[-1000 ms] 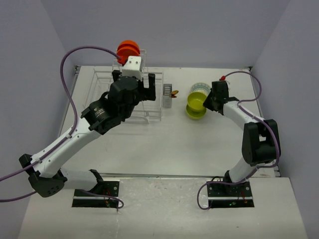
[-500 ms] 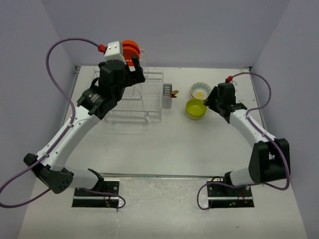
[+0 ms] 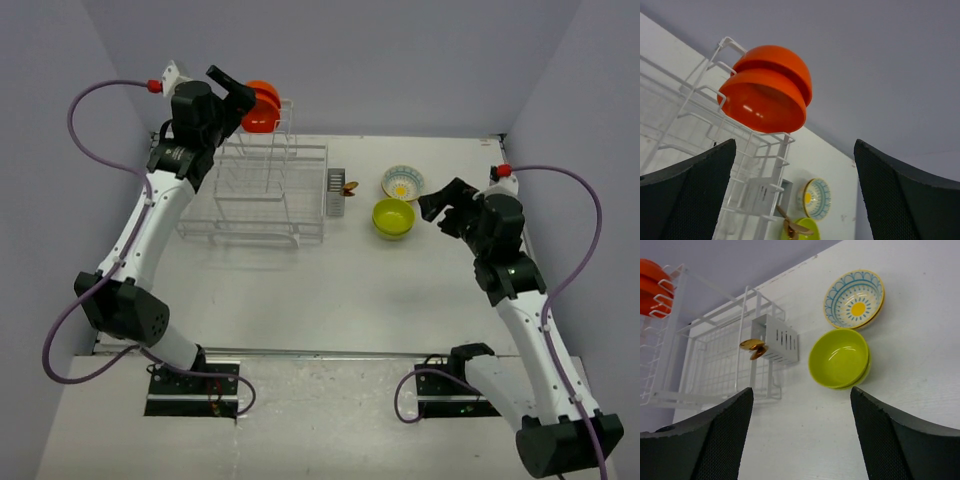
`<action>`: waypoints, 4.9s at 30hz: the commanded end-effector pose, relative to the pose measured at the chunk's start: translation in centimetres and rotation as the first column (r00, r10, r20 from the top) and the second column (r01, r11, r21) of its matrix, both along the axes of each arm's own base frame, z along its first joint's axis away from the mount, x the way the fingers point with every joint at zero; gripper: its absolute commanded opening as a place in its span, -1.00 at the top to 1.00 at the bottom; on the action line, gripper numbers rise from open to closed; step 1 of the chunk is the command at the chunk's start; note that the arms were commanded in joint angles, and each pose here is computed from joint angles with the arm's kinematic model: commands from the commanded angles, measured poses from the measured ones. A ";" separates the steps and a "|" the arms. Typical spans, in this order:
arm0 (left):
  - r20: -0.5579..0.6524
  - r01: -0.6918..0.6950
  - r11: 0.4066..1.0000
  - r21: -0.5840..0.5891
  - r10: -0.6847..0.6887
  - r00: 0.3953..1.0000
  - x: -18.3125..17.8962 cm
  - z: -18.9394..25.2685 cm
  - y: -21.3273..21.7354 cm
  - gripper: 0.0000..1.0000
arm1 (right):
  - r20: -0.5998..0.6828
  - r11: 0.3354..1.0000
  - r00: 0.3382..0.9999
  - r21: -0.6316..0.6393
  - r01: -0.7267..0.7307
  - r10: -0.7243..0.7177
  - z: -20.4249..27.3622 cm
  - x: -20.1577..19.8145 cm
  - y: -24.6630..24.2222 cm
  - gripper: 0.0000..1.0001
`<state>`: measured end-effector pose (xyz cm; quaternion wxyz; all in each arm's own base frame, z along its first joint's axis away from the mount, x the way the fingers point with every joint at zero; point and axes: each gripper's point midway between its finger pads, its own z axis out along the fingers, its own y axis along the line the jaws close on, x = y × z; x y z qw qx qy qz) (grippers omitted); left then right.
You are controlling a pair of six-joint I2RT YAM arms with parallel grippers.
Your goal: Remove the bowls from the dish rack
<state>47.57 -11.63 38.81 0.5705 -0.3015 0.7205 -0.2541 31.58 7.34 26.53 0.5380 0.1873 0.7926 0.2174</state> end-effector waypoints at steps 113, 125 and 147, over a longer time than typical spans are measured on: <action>-0.519 0.584 -0.439 0.682 -0.854 -0.036 -28.2 -20.2 -28.2 1.00 | -0.524 0.863 0.783 -0.162 -0.479 0.336 -6.3 -5.9 6.6 -0.48; -0.500 0.581 -0.454 0.676 -0.861 -0.091 -29.1 -19.3 -29.2 1.00 | -0.554 0.835 0.736 -0.125 -0.535 0.389 -8.8 -6.5 8.6 -0.31; -0.384 0.590 -0.056 0.806 -0.807 0.449 -22.5 -14.5 -24.9 -1.00 | -0.471 0.959 0.881 -0.232 -0.161 0.034 -10.8 -0.9 1.9 1.00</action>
